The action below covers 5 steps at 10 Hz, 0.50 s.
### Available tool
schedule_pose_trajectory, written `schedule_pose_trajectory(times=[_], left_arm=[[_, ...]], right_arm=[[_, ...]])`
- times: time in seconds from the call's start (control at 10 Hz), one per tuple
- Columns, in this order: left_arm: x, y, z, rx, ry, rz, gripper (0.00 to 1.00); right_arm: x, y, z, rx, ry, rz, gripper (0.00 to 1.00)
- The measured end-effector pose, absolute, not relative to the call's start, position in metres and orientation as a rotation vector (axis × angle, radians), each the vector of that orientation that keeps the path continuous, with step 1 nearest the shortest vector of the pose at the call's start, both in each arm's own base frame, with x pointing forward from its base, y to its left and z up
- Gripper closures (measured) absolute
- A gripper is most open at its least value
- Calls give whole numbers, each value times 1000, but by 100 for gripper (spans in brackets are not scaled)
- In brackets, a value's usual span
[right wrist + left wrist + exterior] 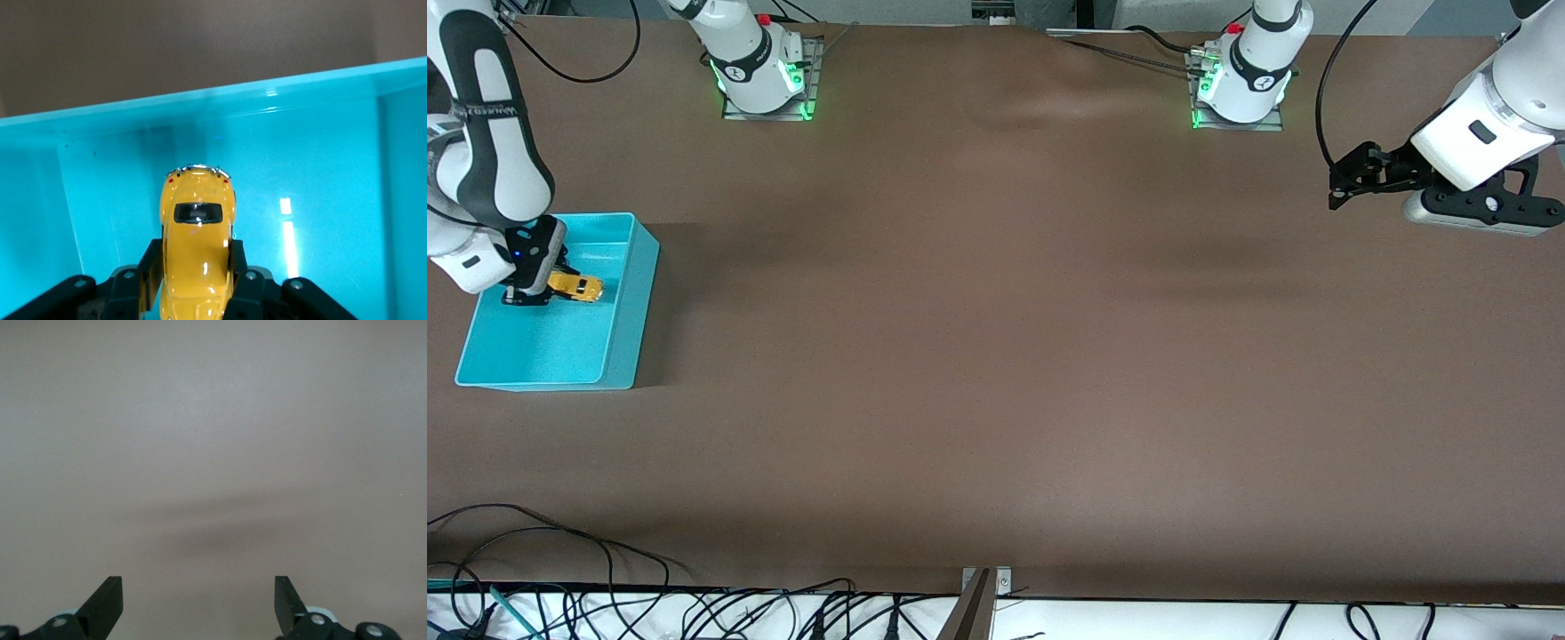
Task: Wind up and store yellow beetle car
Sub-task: 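Lower the car into the cyan bin and open the right gripper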
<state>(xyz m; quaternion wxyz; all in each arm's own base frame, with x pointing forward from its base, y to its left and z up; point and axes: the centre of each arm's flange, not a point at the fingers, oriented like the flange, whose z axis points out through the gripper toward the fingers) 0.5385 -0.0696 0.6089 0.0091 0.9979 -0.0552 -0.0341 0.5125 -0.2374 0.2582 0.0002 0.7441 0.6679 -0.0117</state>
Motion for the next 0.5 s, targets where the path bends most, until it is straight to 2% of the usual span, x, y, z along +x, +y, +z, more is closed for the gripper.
schedule_pose_trajectory(times=[0.5], left_arm=[[538, -70, 609, 3117, -172, -106, 0]], right_arm=[[514, -250, 236, 2337, 2096, -82, 56]])
